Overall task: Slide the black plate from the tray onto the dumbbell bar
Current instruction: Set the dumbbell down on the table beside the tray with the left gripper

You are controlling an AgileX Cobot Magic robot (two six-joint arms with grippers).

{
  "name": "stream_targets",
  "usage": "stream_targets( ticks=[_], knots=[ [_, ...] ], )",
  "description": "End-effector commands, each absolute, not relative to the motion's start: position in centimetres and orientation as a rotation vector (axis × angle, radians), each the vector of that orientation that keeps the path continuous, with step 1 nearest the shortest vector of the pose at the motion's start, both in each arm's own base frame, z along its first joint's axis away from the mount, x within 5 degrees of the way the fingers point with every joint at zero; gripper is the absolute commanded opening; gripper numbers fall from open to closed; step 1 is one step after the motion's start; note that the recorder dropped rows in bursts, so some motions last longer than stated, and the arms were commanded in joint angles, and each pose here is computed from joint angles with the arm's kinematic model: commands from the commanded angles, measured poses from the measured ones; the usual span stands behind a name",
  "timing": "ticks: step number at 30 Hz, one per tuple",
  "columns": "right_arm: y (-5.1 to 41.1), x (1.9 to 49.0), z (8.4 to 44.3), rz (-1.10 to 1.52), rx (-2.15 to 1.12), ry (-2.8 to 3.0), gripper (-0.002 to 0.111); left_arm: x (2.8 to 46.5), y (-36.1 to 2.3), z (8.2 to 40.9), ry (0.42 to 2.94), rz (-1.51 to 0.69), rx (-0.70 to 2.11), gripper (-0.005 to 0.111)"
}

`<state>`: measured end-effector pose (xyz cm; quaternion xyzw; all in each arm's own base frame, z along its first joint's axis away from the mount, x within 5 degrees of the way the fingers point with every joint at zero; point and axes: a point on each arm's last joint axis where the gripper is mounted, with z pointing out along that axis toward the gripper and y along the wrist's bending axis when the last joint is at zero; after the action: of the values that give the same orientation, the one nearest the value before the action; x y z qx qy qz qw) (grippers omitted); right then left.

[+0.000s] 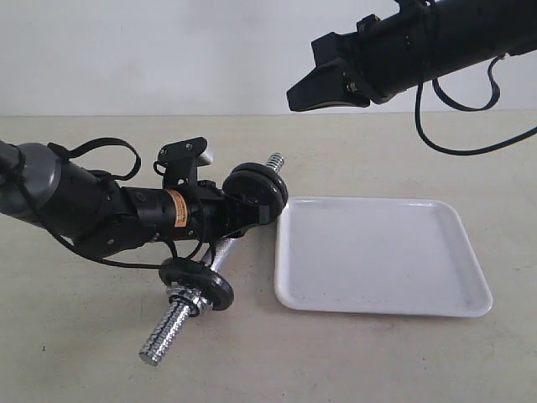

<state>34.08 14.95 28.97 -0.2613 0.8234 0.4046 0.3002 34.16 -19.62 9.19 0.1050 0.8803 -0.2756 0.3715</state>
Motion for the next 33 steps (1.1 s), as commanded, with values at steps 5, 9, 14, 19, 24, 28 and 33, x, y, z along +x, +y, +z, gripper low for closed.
stream_targets(
  ticks=[5, 9, 14, 19, 24, 28, 33],
  knots=[
    [14.9, 34.0, 29.6, 1.064, -0.710, 2.163, 0.000, 34.4, -20.4, 10.3, 2.135, -0.759, 0.363, 0.036],
    [14.9, 34.0, 29.6, 1.064, -0.710, 2.163, 0.000, 34.4, -20.4, 10.3, 2.135, -0.759, 0.363, 0.036],
    [14.9, 34.0, 29.6, 1.064, -0.710, 2.163, 0.000, 34.4, -20.4, 10.3, 2.135, -0.759, 0.360, 0.036],
    [14.9, 34.0, 29.6, 1.064, -0.710, 2.163, 0.000, 34.4, -20.4, 10.3, 2.135, -0.759, 0.360, 0.036],
    [14.9, 34.0, 29.6, 1.066, -0.711, 2.163, 0.000, 34.7, -19.9, 10.1, 2.153, -0.734, 0.348, 0.036],
    [14.9, 33.9, 29.6, 1.069, -0.714, 2.163, 0.000, 34.9, -19.1, 9.9, 2.185, -0.690, 0.355, 0.036],
    [14.9, 34.0, 29.6, 1.064, -0.710, 2.163, 0.000, 34.9, -19.1, 9.9, 2.184, -0.689, 0.368, 0.036]
  ],
)
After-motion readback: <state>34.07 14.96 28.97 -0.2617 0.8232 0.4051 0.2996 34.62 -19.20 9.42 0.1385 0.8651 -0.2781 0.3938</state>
